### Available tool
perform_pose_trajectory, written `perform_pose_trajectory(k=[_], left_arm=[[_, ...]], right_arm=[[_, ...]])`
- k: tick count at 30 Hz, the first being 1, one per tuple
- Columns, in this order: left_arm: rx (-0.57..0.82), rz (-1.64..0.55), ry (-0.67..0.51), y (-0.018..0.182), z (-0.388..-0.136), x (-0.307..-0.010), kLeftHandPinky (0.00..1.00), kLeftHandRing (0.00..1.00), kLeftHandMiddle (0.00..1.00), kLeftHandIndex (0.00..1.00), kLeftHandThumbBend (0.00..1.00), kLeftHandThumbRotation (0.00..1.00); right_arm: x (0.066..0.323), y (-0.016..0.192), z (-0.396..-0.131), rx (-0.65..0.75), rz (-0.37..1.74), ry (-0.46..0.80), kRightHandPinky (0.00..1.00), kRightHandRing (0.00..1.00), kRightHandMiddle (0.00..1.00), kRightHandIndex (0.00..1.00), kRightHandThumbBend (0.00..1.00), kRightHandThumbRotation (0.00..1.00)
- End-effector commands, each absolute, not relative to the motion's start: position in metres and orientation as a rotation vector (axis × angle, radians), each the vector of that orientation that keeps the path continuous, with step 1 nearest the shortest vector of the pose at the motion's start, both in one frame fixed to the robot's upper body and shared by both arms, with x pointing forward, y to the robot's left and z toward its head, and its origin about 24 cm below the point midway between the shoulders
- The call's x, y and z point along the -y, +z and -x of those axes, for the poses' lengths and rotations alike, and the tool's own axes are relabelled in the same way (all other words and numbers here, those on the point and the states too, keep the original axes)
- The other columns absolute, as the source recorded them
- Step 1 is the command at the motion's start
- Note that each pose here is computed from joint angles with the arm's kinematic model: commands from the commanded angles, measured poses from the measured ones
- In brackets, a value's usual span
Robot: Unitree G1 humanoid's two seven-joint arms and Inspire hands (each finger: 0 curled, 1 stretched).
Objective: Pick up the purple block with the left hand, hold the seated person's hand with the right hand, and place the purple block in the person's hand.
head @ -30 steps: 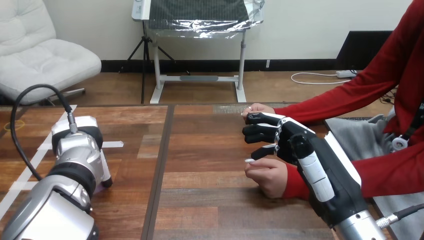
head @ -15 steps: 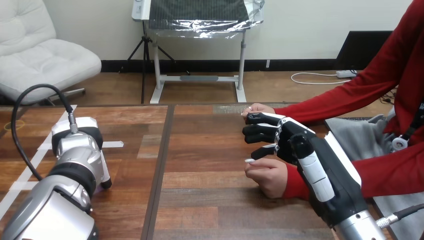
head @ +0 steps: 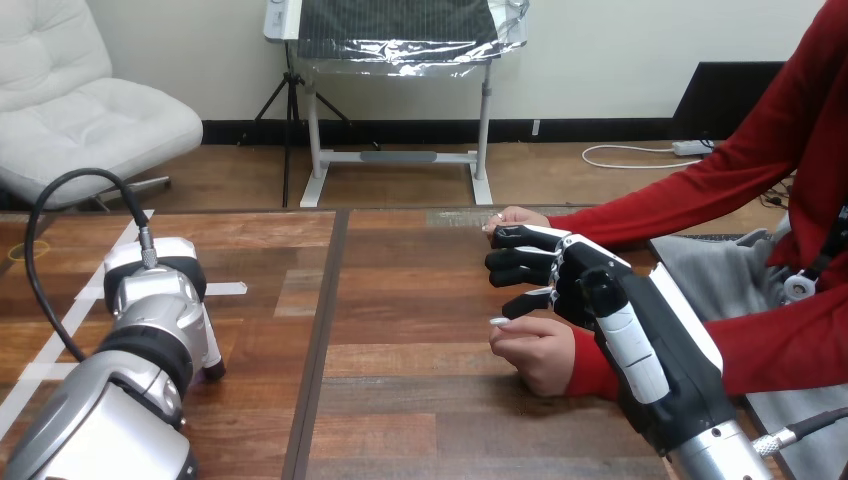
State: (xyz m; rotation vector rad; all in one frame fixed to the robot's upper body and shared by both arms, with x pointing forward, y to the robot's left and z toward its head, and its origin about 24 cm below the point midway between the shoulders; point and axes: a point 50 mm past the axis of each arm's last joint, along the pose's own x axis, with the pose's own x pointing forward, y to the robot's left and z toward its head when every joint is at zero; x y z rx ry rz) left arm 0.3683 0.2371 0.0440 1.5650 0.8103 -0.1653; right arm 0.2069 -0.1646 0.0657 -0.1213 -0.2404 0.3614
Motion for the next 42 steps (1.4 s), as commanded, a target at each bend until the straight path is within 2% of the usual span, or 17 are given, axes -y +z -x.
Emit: perform_pose_trajectory(k=[1, 6, 12, 15, 17, 18, 19, 26, 29, 32, 42], left_arm=[[-0.760, -1.604, -0.142, 0.0609, -0.3786, -0.2317, 0.52, 0.79, 0.79, 0.68, 0.86, 0.14], [-0.767, -1.599, -0.145, 0.0607, -0.3784, -0.2316, 0.53, 0.79, 0.79, 0.69, 0.84, 0.15], [-0.759, -1.542, -0.121, 0.0608, -0.3785, -0.2313, 0.53, 0.78, 0.79, 0.65, 0.83, 0.07], [-0.729, -1.501, -0.098, 0.0605, -0.3785, -0.2319, 0.50, 0.75, 0.76, 0.61, 0.81, 0.04], [-0.710, -1.478, -0.083, 0.0599, -0.3783, -0.2327, 0.45, 0.68, 0.71, 0.61, 0.76, 0.02], [-0.700, -1.461, -0.074, 0.0590, -0.3778, -0.2335, 0.41, 0.60, 0.65, 0.63, 0.72, 0.01], [-0.695, -1.451, -0.069, 0.0584, -0.3774, -0.2340, 0.39, 0.57, 0.63, 0.63, 0.71, 0.01], [-0.676, -1.401, -0.038, 0.0564, -0.3761, -0.2363, 0.30, 0.41, 0.52, 0.67, 0.62, 0.00], [-0.668, -1.383, -0.022, 0.0560, -0.3757, -0.2368, 0.29, 0.40, 0.52, 0.67, 0.59, 0.00], [-0.659, -1.344, 0.001, 0.0557, -0.3755, -0.2372, 0.31, 0.43, 0.55, 0.67, 0.56, 0.00], [-0.651, -1.361, 0.000, 0.0561, -0.3757, -0.2371, 0.31, 0.44, 0.56, 0.66, 0.54, 0.00]], right_arm=[[0.1646, 0.0869, -0.2153, 0.337, 0.139, 0.359, 0.61, 0.73, 0.74, 0.76, 0.84, 1.00], [0.1646, 0.0870, -0.2155, 0.339, 0.135, 0.361, 0.61, 0.73, 0.74, 0.76, 0.85, 1.00], [0.1646, 0.0869, -0.2156, 0.339, 0.134, 0.357, 0.61, 0.73, 0.74, 0.76, 0.85, 1.00], [0.1646, 0.0868, -0.2155, 0.339, 0.133, 0.358, 0.61, 0.73, 0.74, 0.76, 0.85, 1.00], [0.1646, 0.0868, -0.2154, 0.338, 0.133, 0.358, 0.61, 0.73, 0.74, 0.76, 0.85, 1.00], [0.1646, 0.0869, -0.2154, 0.338, 0.134, 0.358, 0.61, 0.73, 0.74, 0.76, 0.85, 1.00], [0.1645, 0.0870, -0.2154, 0.338, 0.135, 0.358, 0.61, 0.73, 0.74, 0.76, 0.85, 1.00], [0.1643, 0.0872, -0.2156, 0.340, 0.131, 0.356, 0.60, 0.73, 0.74, 0.75, 0.85, 1.00], [0.1644, 0.0872, -0.2155, 0.339, 0.133, 0.355, 0.60, 0.73, 0.74, 0.75, 0.85, 1.00], [0.1644, 0.0871, -0.2154, 0.336, 0.133, 0.355, 0.60, 0.73, 0.74, 0.75, 0.85, 1.00], [0.1648, 0.0873, -0.2155, 0.339, 0.132, 0.358, 0.60, 0.73, 0.74, 0.76, 0.85, 1.00]])
